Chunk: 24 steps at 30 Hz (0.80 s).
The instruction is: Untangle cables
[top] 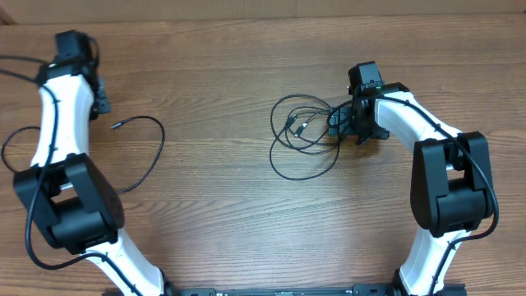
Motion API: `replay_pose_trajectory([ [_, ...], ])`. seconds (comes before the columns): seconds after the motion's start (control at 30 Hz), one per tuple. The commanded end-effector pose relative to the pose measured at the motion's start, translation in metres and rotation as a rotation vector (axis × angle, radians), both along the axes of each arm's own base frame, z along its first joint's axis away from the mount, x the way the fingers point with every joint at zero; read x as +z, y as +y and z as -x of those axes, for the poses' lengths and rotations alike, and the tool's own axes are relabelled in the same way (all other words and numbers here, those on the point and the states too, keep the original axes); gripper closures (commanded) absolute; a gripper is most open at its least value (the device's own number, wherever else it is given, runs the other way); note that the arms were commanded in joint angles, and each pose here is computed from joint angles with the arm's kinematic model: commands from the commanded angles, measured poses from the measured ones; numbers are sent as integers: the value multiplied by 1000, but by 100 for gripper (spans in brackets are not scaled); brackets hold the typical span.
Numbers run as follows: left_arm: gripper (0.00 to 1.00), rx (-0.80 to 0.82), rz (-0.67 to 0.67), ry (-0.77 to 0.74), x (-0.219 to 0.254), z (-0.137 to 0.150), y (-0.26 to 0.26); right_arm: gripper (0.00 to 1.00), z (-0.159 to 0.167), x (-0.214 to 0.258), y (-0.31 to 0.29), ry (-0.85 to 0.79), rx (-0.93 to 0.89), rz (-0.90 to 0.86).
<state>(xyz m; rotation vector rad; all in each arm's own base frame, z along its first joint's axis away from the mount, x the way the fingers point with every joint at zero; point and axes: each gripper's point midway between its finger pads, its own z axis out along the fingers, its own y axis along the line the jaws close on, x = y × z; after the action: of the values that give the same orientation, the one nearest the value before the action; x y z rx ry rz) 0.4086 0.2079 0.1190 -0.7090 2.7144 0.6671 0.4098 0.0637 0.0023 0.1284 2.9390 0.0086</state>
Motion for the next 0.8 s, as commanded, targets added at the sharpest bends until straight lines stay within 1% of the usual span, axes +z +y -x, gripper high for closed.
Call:
replay_pose_trajectory([
  [0.0, 96, 45, 121, -87, 4, 0, 5, 0, 9, -14, 1, 42, -1, -11],
  [0.2, 95, 124, 127, -96, 4, 18, 37, 0, 9, -14, 1, 42, -1, -11],
  [0.33, 95, 141, 174, -119, 1, 22, 42, 0, 9, -14, 1, 42, -1, -11],
  [0.37, 89, 143, 184, -122, 0, 22, 43, 0, 9, -14, 1, 42, -1, -11],
  [0.4, 62, 143, 197, -128, 0, 22, 43, 0, 9, -14, 1, 42, -1, -11],
  [0.43, 37, 141, 207, -133, 0, 21, 42, 0, 9, -14, 1, 42, -1, -11],
  [0.47, 19, 137, 217, -137, -1, 20, 40, 0, 9, -14, 1, 42, -1, -11],
  [0.5, 11, 134, 227, -141, -1, 19, 38, 0, 9, -14, 1, 42, -1, -11],
  [0.53, 8, 130, 238, -143, -2, 19, 37, 0, 9, -14, 1, 42, -1, -11],
  [0.57, 8, 125, 252, -148, -2, 18, 34, 0, 9, -14, 1, 42, -1, -11],
  [0.6, 10, 117, 274, -154, -3, 16, 30, 0, 9, -14, 1, 42, -1, -11],
  [0.67, 18, 95, 334, -170, -4, 11, 18, 0, 9, -14, 1, 42, -1, -11],
  [0.77, 24, 60, 440, -187, -6, 6, -3, 0, 9, -14, 1, 42, -1, -11],
])
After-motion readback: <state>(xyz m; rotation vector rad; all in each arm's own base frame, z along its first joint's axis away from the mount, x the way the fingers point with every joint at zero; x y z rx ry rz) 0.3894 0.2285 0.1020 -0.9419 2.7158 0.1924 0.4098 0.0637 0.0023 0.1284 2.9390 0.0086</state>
